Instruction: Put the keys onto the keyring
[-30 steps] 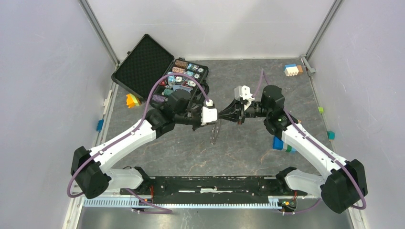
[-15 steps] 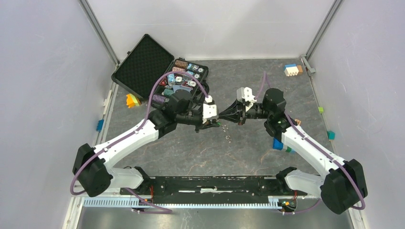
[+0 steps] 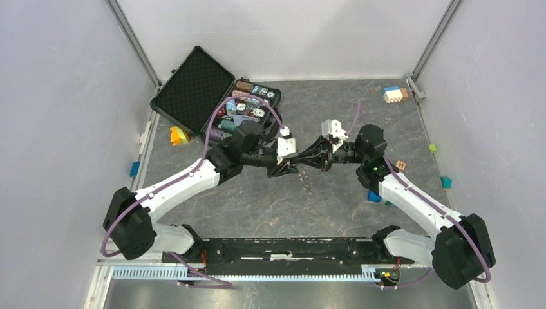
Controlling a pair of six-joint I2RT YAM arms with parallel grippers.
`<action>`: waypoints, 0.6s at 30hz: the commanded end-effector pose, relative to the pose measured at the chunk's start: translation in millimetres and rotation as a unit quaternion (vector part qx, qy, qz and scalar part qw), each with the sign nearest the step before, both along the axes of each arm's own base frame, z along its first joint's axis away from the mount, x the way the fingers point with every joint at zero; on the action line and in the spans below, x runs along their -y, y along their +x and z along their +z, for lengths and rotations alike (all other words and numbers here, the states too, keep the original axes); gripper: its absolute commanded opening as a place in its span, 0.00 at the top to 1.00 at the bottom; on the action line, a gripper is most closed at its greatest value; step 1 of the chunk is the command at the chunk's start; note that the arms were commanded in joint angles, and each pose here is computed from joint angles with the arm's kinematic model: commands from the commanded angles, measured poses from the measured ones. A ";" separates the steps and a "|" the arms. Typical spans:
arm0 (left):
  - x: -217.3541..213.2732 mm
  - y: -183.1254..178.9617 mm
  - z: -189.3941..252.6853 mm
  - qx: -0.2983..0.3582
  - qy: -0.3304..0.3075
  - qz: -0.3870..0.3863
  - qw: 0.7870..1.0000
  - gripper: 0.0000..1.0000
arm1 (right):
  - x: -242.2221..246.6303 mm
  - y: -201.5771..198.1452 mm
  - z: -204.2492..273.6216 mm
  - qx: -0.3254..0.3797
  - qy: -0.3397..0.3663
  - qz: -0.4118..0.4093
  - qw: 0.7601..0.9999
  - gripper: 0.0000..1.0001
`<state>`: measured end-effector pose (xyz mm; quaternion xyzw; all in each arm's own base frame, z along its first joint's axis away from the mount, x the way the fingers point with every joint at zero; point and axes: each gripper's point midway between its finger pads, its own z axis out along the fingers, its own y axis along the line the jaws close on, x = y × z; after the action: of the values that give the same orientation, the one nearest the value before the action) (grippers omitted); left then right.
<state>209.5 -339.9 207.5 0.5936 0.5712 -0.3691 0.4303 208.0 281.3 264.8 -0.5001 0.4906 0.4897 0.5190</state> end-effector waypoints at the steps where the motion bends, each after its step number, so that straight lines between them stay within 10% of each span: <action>1: 4.3 6.2 28.4 0.042 -0.034 0.002 0.999 0.62 | -0.3 -7.9 17.3 0.032 0.021 0.014 0.999 1.00; 9: -18.6 0.6 40.9 0.083 -0.004 0.002 0.997 0.32 | 2.4 -1.0 14.0 0.049 0.003 0.001 0.999 1.00; 18: -24.9 -7.9 60.8 0.098 0.000 -0.016 0.995 0.43 | 4.1 -1.5 17.8 0.055 0.004 0.000 0.998 1.00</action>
<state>201.8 -316.4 244.5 0.6230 0.5430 -0.3251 0.4597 205.5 278.5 258.3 -0.5130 0.4909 0.4792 0.5161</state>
